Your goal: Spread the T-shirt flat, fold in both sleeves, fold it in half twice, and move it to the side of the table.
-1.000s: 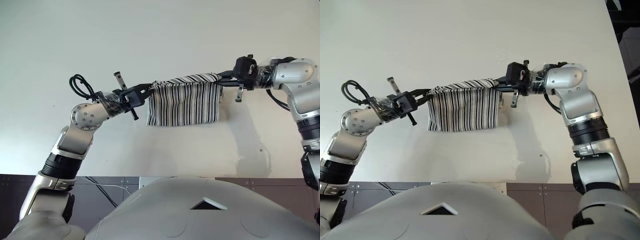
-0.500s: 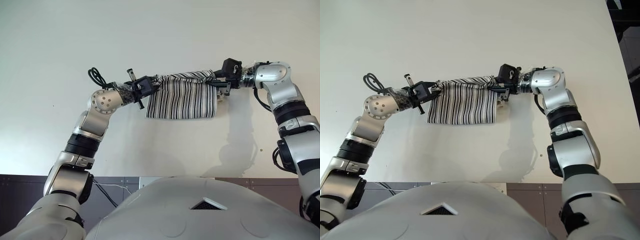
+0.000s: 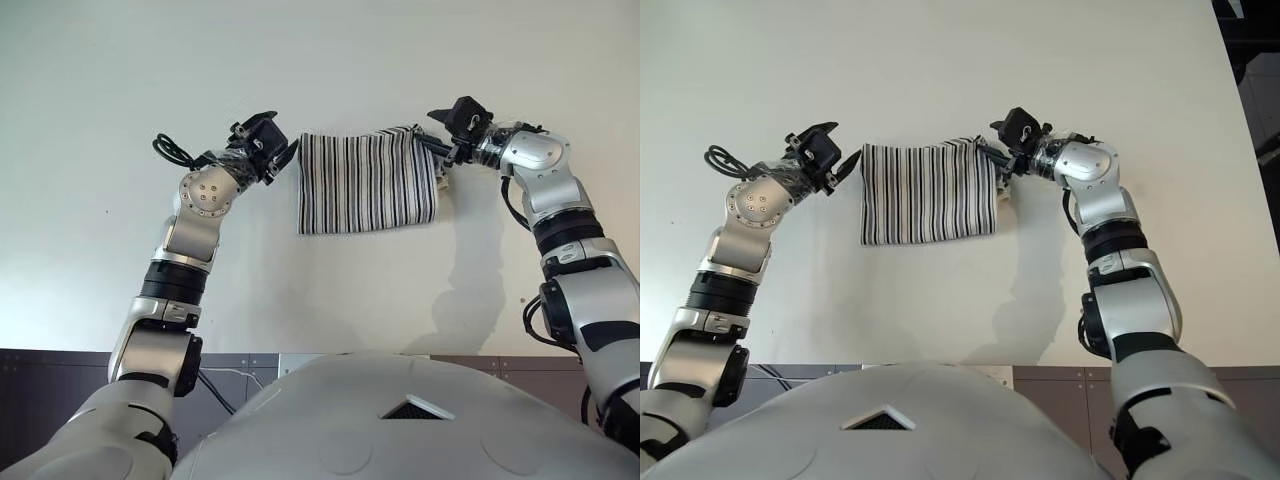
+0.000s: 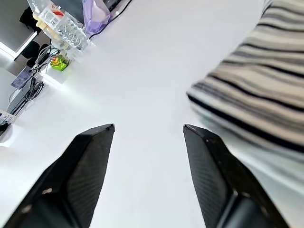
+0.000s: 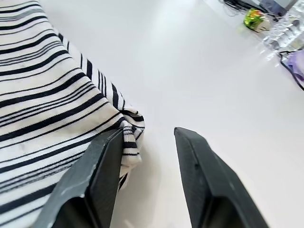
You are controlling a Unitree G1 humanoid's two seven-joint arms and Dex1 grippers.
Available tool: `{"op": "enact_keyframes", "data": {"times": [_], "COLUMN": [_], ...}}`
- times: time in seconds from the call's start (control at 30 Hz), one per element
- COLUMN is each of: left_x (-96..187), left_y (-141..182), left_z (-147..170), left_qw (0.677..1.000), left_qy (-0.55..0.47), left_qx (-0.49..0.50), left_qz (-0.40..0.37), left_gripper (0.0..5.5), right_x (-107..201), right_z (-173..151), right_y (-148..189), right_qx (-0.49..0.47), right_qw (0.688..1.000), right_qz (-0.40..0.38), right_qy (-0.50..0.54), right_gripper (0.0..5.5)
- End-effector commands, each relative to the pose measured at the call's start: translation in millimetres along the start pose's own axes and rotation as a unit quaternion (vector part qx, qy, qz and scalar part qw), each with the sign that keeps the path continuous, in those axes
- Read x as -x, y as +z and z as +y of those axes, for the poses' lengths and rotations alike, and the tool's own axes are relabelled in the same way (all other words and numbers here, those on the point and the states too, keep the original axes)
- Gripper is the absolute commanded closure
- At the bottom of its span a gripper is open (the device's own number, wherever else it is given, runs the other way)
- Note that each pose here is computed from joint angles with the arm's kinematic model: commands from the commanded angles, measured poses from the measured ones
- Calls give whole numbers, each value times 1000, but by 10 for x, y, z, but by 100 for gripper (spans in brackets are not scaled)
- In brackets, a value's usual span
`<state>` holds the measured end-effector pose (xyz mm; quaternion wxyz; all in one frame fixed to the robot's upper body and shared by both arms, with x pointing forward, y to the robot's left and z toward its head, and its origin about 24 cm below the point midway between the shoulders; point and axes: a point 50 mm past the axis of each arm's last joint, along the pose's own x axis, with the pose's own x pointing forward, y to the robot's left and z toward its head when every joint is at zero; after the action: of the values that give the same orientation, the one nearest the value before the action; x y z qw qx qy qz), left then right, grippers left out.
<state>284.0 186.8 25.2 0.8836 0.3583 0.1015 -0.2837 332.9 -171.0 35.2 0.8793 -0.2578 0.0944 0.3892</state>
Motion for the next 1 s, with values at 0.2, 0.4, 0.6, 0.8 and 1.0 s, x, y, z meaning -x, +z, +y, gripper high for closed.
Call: {"op": "enact_keyframes", "data": {"times": [0.2, 0.4, 0.6, 0.8, 1.0], "left_x": [1, -30, -31, -10, 46], "left_y": [57, 92, 117, 119, 165], "left_z": [12, 79, 70, 80, 127], "left_qw": [998, 997, 996, 996, 995], "left_qy": [15, 26, 16, 28, 61], "left_qx": [-65, -68, -77, -71, -53], "left_qz": [-19, -28, -38, -45, -58], "left_gripper": [283, 283, 283, 283, 283], "right_x": [-115, -173, -184, 391, 1220], "right_z": [216, 502, 614, 252, 7], "right_y": [558, 347, -77, -836, -1413], "right_qx": [-20, -43, -32, -116, -301], "right_qw": [978, 961, 965, 976, 885], "right_qz": [-159, -95, 2, 169, 284], "right_qy": [130, 257, 259, 67, -215], "right_gripper": [358, 358, 358, 358, 358]}}
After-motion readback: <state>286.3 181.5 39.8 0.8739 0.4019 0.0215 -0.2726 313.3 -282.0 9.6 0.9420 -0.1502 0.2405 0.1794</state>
